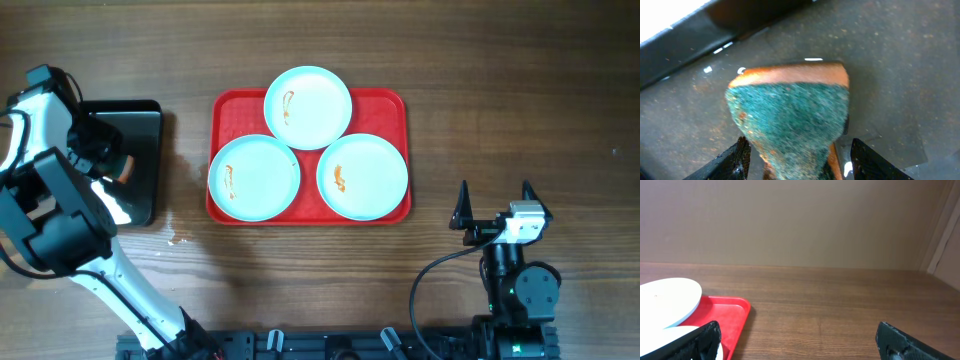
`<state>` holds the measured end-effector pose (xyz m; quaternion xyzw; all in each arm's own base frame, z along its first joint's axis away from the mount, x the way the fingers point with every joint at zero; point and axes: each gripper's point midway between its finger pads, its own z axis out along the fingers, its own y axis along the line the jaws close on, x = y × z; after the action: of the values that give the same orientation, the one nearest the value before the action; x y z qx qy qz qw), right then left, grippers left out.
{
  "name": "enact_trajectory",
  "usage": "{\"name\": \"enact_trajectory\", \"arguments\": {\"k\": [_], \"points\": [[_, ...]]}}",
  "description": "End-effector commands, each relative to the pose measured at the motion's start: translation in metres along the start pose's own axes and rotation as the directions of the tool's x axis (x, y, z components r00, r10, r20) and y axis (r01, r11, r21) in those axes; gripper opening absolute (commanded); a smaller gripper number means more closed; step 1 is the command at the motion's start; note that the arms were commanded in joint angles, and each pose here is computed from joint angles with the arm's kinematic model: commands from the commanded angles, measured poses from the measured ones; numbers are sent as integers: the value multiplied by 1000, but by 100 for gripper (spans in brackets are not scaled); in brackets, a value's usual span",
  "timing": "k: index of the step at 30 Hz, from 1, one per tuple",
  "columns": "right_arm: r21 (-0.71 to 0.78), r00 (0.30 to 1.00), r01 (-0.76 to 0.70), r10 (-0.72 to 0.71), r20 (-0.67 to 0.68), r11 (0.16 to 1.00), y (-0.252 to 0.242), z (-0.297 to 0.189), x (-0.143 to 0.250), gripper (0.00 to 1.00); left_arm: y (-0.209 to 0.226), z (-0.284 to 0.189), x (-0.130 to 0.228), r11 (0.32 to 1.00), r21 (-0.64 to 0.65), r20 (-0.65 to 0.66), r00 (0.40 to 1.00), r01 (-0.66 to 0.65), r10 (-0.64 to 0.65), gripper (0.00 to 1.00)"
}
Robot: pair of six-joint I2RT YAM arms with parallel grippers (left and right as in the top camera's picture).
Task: Clean dirty plates on tray and stack at the side
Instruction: 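Lower the left gripper and grasp the green-orange sponge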
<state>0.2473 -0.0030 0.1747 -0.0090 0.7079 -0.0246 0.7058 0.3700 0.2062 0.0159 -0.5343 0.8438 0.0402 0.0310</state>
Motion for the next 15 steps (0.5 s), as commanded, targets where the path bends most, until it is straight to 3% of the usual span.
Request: {"name": "enact_trajectory", "arguments": {"k": [1,11,15], "points": [[-5,1000,5,-5,13,1000,0,-1,-3,100,5,4,-2,1000,-16,1,1000,6,-6,61],[-5,1000,5,-5,13,1000,0,-1,-3,100,0,4,1,1000,9,-17,1000,5,-5,62],[-5,1000,4,-4,13,1000,0,-1,-3,100,1,6,2,1000,5,-22,1000,4,-4,68]]}}
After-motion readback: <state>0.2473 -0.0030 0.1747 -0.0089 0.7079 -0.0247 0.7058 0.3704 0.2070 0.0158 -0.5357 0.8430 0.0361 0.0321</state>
